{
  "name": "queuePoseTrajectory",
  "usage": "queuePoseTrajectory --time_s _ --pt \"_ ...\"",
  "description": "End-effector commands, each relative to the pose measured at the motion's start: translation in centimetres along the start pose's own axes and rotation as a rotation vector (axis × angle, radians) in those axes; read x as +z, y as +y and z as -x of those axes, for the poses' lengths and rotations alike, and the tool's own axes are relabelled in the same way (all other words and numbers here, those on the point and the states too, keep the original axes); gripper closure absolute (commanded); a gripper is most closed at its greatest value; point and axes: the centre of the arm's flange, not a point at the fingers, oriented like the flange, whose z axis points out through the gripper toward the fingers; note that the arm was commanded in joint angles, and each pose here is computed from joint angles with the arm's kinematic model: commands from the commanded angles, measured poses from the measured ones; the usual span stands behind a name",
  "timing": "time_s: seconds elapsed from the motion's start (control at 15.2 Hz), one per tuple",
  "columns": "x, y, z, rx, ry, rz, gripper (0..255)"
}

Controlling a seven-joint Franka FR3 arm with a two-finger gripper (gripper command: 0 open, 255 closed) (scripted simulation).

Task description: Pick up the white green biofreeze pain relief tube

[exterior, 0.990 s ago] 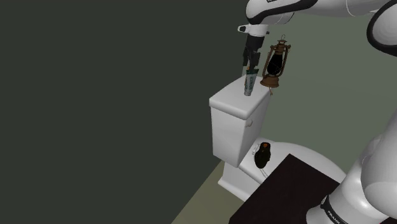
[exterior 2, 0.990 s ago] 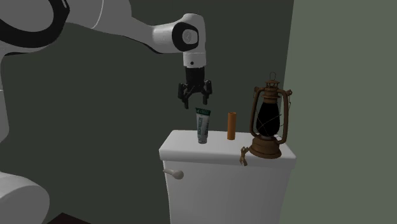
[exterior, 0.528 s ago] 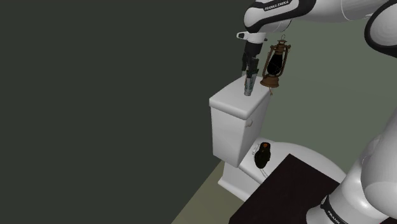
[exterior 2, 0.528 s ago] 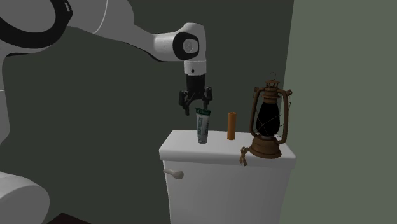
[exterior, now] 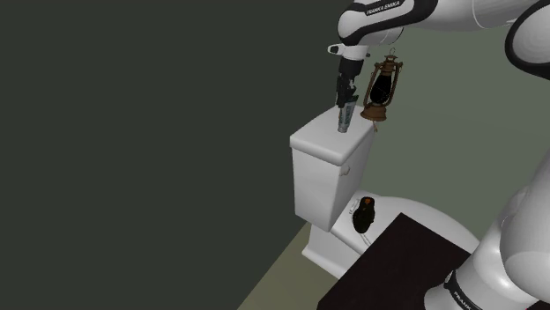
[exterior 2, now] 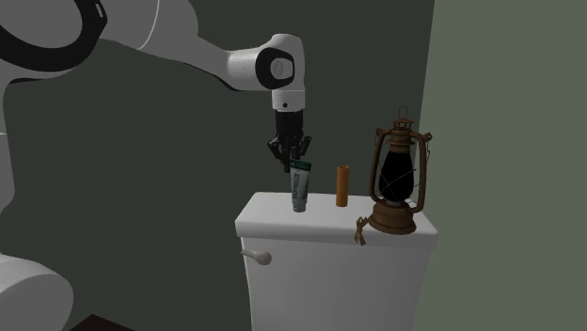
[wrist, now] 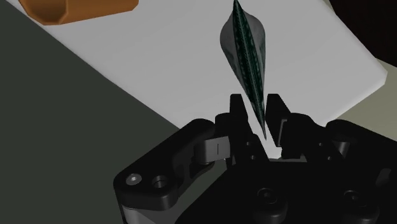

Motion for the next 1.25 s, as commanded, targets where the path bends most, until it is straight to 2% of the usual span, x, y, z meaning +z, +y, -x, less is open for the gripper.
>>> queuePoseTrajectory --time_s 0.0,1.06,1.19 --pt "0.1 0.0 0.0 0.001 -0.001 -0.001 255" --pt "-7.8 0.5 -0.3 0.001 -0.001 -0.001 255" --pt "-7.9 0.5 -0.3 0.001 -0.001 -0.001 255"
